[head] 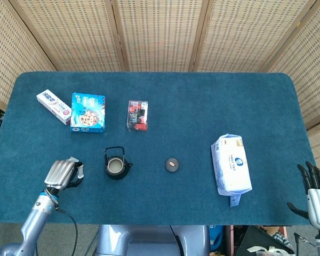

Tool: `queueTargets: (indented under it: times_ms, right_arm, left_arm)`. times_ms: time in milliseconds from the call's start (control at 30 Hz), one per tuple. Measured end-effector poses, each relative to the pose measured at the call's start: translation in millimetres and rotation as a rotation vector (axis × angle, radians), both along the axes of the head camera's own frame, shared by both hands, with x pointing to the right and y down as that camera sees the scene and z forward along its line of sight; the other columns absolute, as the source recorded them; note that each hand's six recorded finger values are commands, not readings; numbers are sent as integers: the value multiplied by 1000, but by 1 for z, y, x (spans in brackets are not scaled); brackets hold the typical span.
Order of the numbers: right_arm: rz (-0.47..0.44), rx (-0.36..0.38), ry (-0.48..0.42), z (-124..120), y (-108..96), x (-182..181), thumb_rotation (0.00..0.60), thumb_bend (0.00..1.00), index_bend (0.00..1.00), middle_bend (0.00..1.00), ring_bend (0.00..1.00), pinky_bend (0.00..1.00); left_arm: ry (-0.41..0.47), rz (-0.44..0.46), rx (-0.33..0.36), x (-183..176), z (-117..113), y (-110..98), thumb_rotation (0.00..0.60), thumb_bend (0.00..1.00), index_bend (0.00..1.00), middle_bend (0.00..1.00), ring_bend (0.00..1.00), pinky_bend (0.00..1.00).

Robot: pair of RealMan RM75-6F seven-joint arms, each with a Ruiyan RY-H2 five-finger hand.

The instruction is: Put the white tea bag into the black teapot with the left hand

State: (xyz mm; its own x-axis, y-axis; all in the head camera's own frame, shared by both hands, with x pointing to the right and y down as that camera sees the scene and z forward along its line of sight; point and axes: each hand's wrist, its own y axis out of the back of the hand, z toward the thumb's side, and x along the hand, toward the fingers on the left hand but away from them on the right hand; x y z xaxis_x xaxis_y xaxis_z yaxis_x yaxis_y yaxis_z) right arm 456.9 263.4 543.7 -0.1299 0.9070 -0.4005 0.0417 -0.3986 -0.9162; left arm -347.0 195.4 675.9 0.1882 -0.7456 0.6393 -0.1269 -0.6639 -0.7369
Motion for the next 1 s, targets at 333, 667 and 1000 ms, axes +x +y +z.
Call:
queueTargets:
  times_ms: [333, 667, 1000]
  right_arm:
    - [-3, 2, -4, 0, 1, 0, 600, 160, 10, 0, 0, 26]
    - [3, 3, -6, 0, 0, 2, 600, 160, 0, 0, 0, 26]
    - [3, -2, -8, 2, 0, 1, 600, 160, 0, 0, 0, 26]
  left_arm:
    - [129, -45, 105, -3, -43, -20, 600, 398, 670, 882, 785, 726]
    - [235, 21, 140, 25, -65, -35, 600, 398, 672, 882, 785, 725]
    - [287, 76, 178, 48, -79, -47, 600, 398, 672, 882, 785, 726]
